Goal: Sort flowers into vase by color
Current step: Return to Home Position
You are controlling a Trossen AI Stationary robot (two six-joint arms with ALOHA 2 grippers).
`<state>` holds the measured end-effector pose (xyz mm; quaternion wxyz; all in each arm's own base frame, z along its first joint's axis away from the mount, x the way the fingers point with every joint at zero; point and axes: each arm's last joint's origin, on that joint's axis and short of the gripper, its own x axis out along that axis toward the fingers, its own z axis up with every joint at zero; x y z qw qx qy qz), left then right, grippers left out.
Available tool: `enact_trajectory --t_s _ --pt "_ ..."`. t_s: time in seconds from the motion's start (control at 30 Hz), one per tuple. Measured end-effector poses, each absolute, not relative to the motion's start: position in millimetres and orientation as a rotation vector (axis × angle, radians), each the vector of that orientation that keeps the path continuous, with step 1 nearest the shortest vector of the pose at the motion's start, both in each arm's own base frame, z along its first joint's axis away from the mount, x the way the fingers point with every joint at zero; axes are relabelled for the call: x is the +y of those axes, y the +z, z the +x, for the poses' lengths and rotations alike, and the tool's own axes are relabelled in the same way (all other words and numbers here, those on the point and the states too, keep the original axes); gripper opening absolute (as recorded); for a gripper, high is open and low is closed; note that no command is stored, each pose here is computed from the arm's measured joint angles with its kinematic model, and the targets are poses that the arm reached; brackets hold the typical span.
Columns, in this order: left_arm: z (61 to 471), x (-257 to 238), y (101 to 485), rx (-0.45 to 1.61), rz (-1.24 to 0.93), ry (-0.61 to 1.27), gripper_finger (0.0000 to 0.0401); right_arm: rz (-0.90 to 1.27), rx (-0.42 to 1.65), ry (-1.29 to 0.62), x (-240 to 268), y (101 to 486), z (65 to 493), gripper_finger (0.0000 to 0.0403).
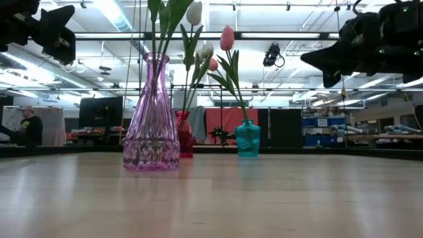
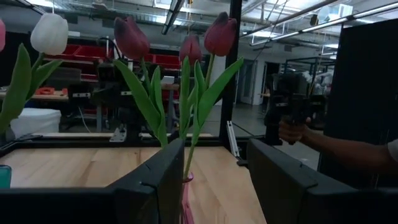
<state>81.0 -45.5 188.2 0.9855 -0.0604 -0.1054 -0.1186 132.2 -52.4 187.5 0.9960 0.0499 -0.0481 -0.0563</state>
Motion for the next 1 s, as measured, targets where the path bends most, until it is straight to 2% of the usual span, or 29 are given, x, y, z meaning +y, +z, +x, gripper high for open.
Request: enact_trajectory --t_s 0.17,0.4,1.0 --pt "81 -45 188 -0.211 -0.125 -0.239 0.0182 0.08 -0.16 -0.122 -55 196 123 0.0009" --pt "81 -45 188 -0.214 -0.123 -0.223 0.0182 0.244 -0.115 -0.275 -59 191 108 0.0011" --pt "81 -44 189 -0.217 -0.113 -0.18 0.0182 0.196 -0.16 -0.271 -57 196 106 0.0024"
